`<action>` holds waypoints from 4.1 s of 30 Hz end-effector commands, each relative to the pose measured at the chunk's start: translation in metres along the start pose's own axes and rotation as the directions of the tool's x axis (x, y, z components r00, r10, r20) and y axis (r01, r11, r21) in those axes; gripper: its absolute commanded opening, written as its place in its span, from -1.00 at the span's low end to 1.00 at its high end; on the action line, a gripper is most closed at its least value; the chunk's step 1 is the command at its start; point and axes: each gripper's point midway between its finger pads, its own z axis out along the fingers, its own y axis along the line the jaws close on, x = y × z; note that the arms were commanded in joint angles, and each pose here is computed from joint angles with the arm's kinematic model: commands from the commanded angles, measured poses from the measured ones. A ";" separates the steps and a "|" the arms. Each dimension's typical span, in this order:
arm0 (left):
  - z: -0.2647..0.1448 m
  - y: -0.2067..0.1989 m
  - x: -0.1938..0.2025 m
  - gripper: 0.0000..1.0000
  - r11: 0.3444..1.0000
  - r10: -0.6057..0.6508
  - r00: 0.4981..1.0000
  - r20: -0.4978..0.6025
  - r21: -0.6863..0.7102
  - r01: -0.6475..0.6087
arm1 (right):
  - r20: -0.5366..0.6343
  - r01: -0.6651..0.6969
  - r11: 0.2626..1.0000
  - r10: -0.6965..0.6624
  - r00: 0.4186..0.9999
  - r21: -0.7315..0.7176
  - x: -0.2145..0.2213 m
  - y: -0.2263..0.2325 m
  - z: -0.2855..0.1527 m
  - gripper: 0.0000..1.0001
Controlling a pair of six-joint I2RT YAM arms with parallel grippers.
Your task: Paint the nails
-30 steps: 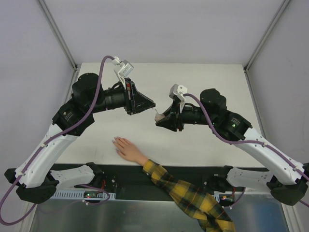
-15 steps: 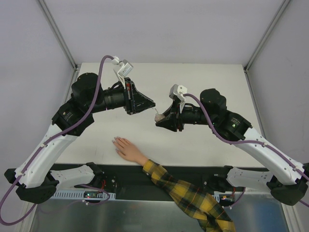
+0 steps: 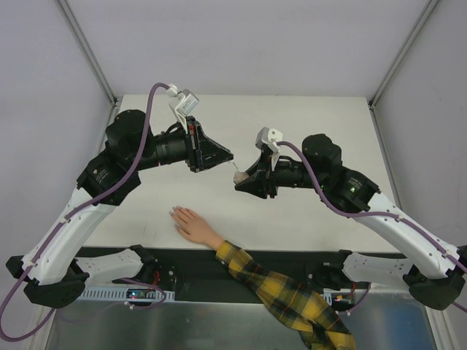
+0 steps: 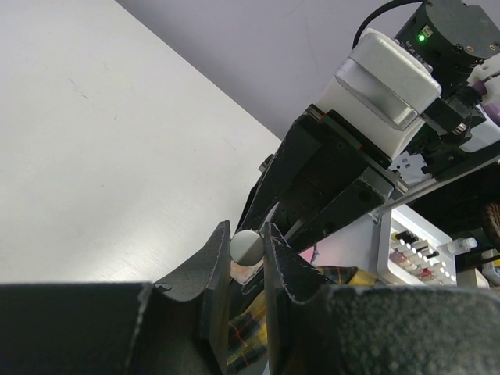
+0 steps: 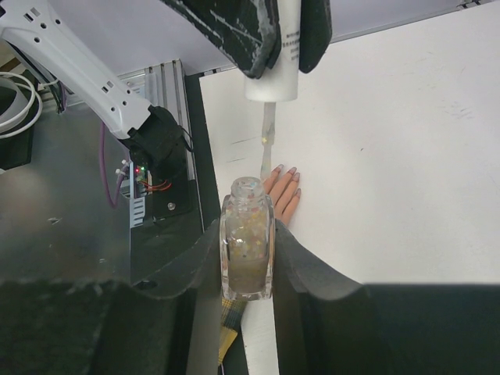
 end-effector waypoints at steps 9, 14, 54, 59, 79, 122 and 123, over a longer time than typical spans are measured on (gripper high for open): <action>-0.037 0.015 -0.018 -1.00 0.988 -0.009 0.991 0.132 -0.150 0.029 | 0.138 0.080 0.996 -0.083 0.987 0.028 -0.020 0.018 -0.008 -0.99; -0.059 0.035 -0.005 -1.00 0.964 -0.040 0.990 0.133 -0.256 0.073 | 0.186 0.072 0.980 -0.106 0.977 0.184 -0.009 -0.004 -0.010 -1.00; -0.114 0.292 0.189 -1.00 0.258 -0.368 0.916 0.159 -0.929 0.265 | 0.170 -0.175 0.736 0.083 0.982 0.654 -0.062 -0.169 -0.093 -0.99; -0.110 0.309 0.200 -1.00 0.232 -0.417 0.902 0.113 -0.946 0.226 | 0.182 -0.183 0.756 0.086 0.980 0.629 -0.081 -0.165 -0.091 -0.99; -0.104 0.322 0.235 -1.00 0.080 -0.576 0.792 0.203 -0.950 0.301 | 0.110 -0.144 0.733 0.094 0.989 0.664 -0.074 -0.188 -0.096 -0.99; -0.106 0.334 0.257 -1.00 0.027 -0.651 0.725 0.224 -0.948 0.318 | 0.123 -0.178 0.713 0.128 0.984 0.678 -0.070 -0.204 -0.099 -0.99; -0.105 0.334 0.257 -1.00 0.029 -0.650 0.726 0.225 -0.947 0.319 | 0.123 -0.177 0.712 0.127 0.984 0.679 -0.070 -0.205 -0.100 -0.99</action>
